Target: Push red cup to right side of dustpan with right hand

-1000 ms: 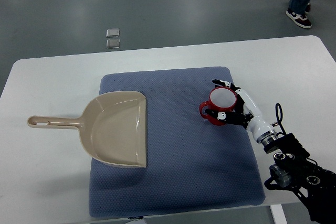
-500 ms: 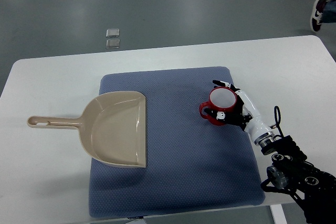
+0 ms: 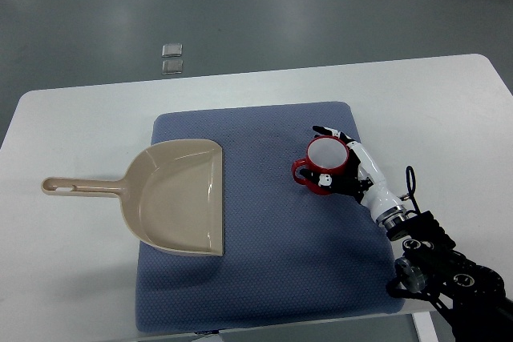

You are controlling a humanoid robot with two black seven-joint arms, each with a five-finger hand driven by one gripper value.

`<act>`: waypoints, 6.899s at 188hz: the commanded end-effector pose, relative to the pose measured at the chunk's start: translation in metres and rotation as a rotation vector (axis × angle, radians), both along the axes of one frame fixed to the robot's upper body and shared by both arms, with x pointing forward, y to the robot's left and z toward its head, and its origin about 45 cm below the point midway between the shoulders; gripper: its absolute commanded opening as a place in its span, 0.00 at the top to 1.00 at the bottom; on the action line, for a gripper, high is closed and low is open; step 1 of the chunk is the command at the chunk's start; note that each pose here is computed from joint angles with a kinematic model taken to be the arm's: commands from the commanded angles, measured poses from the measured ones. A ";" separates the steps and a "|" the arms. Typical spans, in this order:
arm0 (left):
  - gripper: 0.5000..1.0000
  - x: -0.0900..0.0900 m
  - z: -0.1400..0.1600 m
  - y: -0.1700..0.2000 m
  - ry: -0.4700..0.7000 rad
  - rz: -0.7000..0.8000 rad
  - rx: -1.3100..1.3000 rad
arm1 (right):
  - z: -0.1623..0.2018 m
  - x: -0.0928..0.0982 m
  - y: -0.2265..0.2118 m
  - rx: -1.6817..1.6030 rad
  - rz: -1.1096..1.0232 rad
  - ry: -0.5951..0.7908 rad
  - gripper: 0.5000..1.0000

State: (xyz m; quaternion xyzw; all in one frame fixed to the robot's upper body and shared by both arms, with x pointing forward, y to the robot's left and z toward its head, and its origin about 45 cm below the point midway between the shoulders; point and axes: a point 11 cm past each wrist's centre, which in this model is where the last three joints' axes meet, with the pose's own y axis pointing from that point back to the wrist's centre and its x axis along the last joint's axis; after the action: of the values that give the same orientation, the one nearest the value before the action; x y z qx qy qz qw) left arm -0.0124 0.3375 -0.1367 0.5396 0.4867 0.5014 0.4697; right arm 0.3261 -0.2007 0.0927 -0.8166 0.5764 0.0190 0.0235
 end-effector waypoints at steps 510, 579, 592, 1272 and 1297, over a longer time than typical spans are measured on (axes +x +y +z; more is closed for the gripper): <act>0.00 0.000 0.000 0.000 0.000 0.000 0.000 | 0.001 -0.008 0.061 -0.025 0.070 -0.018 0.14; 0.00 0.000 0.000 0.000 0.000 0.000 0.000 | 0.009 -0.003 0.073 -0.048 0.113 -0.047 0.15; 0.00 0.000 0.000 0.000 0.000 0.000 0.000 | 0.007 -0.006 0.078 -0.056 0.138 -0.047 0.15; 0.00 0.000 0.000 0.000 0.000 0.000 0.000 | 0.054 0.012 0.104 0.119 0.268 -0.101 0.14; 0.00 0.000 0.000 0.000 0.000 0.000 0.000 | 0.070 0.037 0.085 0.199 0.178 -0.098 0.14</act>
State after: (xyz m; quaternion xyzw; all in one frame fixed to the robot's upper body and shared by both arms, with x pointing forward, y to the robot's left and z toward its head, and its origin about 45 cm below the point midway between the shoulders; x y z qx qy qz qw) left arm -0.0124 0.3375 -0.1367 0.5395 0.4866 0.5015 0.4697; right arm 0.3451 -0.1007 0.1514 -0.8763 0.4690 0.0212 0.1084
